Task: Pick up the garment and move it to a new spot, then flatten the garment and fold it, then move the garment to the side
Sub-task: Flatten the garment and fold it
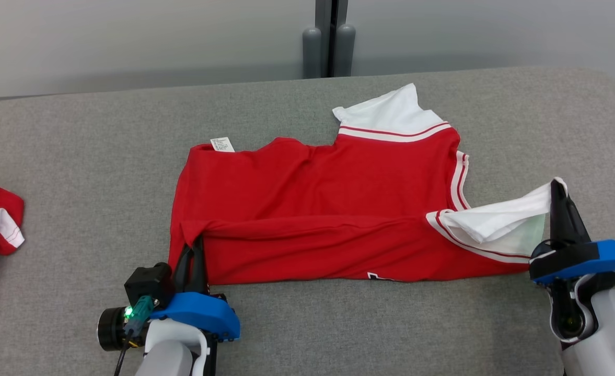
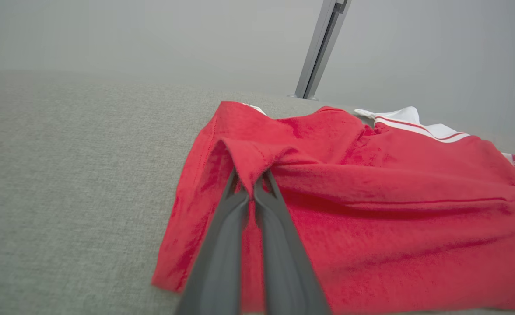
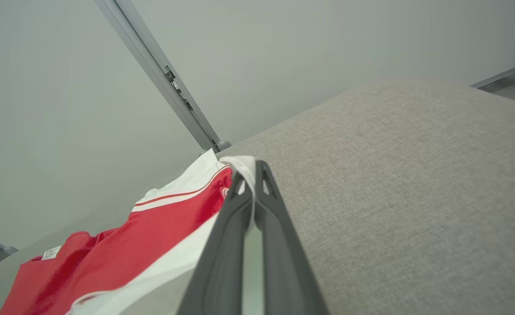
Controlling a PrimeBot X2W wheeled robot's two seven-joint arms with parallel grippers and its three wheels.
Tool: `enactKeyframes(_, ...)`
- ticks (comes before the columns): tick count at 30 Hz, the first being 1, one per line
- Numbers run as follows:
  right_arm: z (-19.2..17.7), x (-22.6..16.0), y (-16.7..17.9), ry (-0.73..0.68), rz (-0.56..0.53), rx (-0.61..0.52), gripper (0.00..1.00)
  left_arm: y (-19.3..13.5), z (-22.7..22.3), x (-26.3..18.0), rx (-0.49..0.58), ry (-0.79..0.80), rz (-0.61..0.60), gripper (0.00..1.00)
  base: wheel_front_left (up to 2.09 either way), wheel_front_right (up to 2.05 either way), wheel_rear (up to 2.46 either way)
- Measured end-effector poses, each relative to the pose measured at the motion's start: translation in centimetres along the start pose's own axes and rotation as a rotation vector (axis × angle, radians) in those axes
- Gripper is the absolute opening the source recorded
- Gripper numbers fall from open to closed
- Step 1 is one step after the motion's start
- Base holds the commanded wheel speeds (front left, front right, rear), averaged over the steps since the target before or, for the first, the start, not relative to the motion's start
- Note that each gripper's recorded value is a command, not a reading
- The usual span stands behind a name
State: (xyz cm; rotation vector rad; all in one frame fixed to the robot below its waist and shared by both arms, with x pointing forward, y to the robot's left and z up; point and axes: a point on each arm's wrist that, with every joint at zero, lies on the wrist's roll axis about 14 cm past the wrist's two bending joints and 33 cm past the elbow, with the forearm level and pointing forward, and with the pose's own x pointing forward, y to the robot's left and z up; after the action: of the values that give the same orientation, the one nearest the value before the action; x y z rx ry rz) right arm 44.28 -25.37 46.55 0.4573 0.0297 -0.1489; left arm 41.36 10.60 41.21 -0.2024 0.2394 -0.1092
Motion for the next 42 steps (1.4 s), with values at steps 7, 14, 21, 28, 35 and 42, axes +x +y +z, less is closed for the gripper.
enactKeyframes(7, -1.1, 2.2, 0.3, 0.033, 0.002, -0.042, 0.00, 1.2, -0.9, 1.4, 0.010, 0.033, 0.047, 0.00, 0.00, 0.00, 0.00)
enactKeyframes(14, -0.4, 2.8, 1.2, 0.002, 0.021, -0.031, 1.00, 2.0, -1.3, 1.8, -0.008, 0.050, 0.084, 1.00, 0.00, 0.00, 0.00)
enactKeyframes(21, 0.1, 1.3, -0.1, -0.013, -0.004, -0.043, 1.00, 2.7, -2.7, -0.1, -0.053, 0.082, 0.124, 1.00, 0.00, 0.00, 0.00)
enactKeyframes(28, -3.1, -1.5, -2.5, 0.093, -0.049, -0.104, 1.00, 3.3, -4.6, -1.0, -0.052, 0.140, 0.150, 1.00, 0.00, 0.00, 0.00)
enactKeyframes(35, -6.2, -3.1, -2.6, 0.198, -0.030, -0.157, 1.00, 2.6, -6.1, -1.3, -0.037, 0.185, 0.118, 0.00, 0.00, 0.00, 0.00)
enactKeyframes(42, -9.5, -4.7, -2.8, 0.316, -0.023, -0.180, 1.00, 2.4, -6.7, -1.6, -0.047, 0.208, 0.109, 0.00, 0.00, 0.00, 0.00)
